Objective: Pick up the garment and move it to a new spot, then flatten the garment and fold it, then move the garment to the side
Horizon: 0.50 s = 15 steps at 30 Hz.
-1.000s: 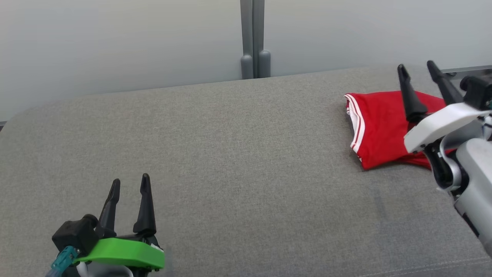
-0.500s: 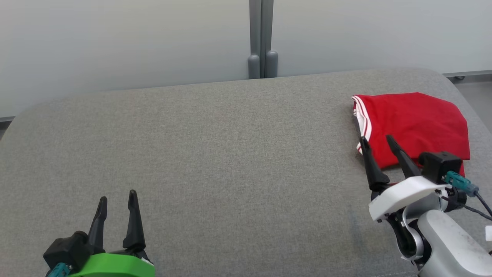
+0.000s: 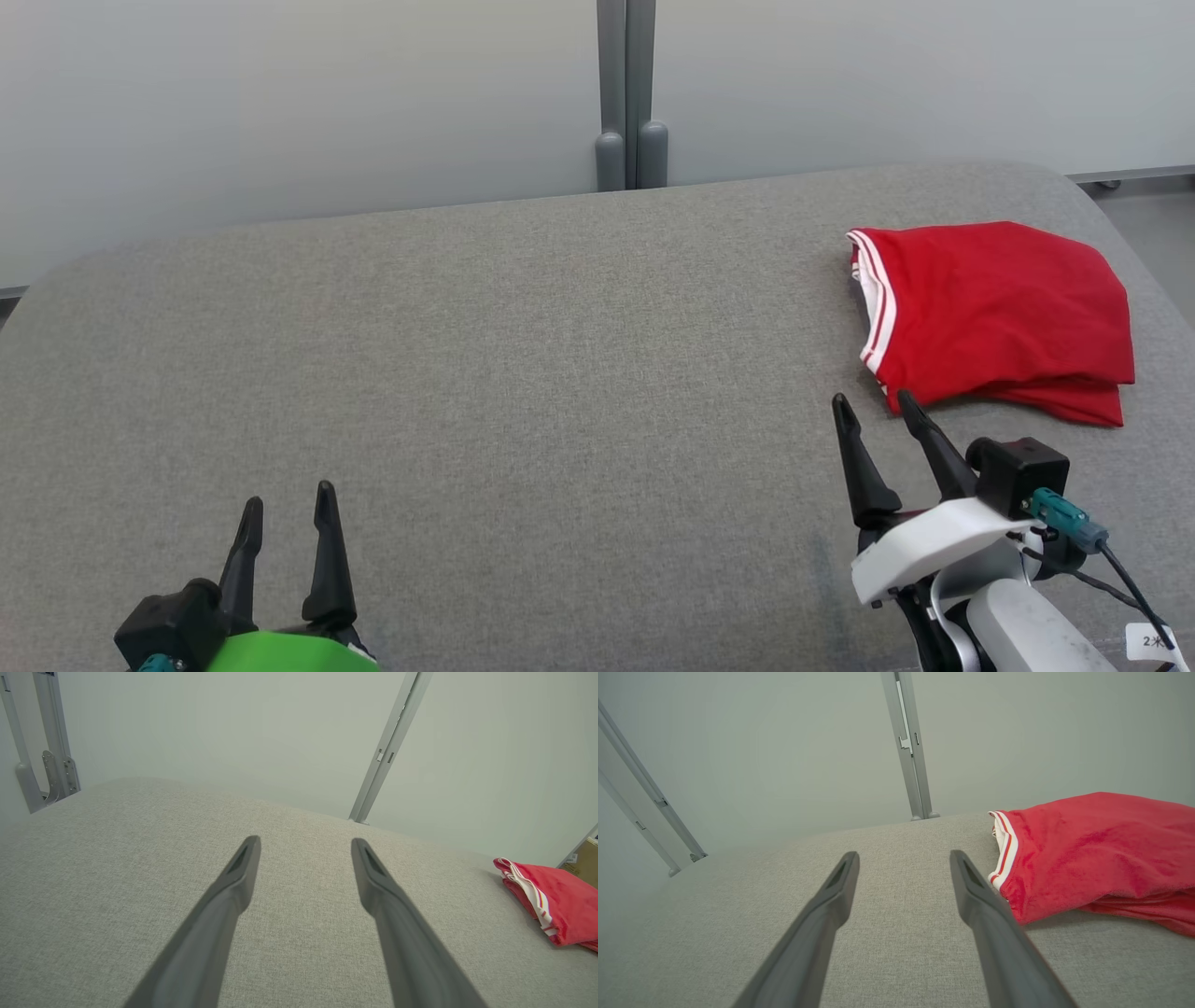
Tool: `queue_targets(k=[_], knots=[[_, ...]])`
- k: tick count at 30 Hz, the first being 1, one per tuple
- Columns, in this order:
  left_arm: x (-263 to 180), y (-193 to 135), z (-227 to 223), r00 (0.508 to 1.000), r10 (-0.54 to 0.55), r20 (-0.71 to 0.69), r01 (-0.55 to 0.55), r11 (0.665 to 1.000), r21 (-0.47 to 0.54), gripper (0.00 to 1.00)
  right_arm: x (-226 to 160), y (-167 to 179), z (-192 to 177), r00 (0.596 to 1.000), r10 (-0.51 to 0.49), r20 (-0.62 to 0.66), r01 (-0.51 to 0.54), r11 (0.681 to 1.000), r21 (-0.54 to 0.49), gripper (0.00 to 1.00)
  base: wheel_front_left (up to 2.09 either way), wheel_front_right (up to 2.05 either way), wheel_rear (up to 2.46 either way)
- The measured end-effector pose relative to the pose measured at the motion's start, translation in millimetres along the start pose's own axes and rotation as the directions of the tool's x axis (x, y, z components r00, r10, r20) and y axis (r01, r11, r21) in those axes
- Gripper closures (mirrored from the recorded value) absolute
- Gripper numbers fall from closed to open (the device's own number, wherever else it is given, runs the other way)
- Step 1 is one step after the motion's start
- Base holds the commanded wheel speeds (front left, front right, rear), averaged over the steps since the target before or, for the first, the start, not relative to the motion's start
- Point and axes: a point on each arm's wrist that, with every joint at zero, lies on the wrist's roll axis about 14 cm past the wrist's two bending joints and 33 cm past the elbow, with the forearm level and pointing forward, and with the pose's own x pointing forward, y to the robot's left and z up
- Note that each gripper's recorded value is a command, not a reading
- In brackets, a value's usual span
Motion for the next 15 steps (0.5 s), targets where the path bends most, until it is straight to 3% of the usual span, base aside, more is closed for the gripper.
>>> queue_targets(k=[15], knots=[[-10,7,-9,0.999,0.027,-0.02,-0.026,1.0,0.017,0.0,-8,14,-6,1.0,0.011,0.0,-0.011,1.0,-0.018,0.0,0.0,0.0,0.0]])
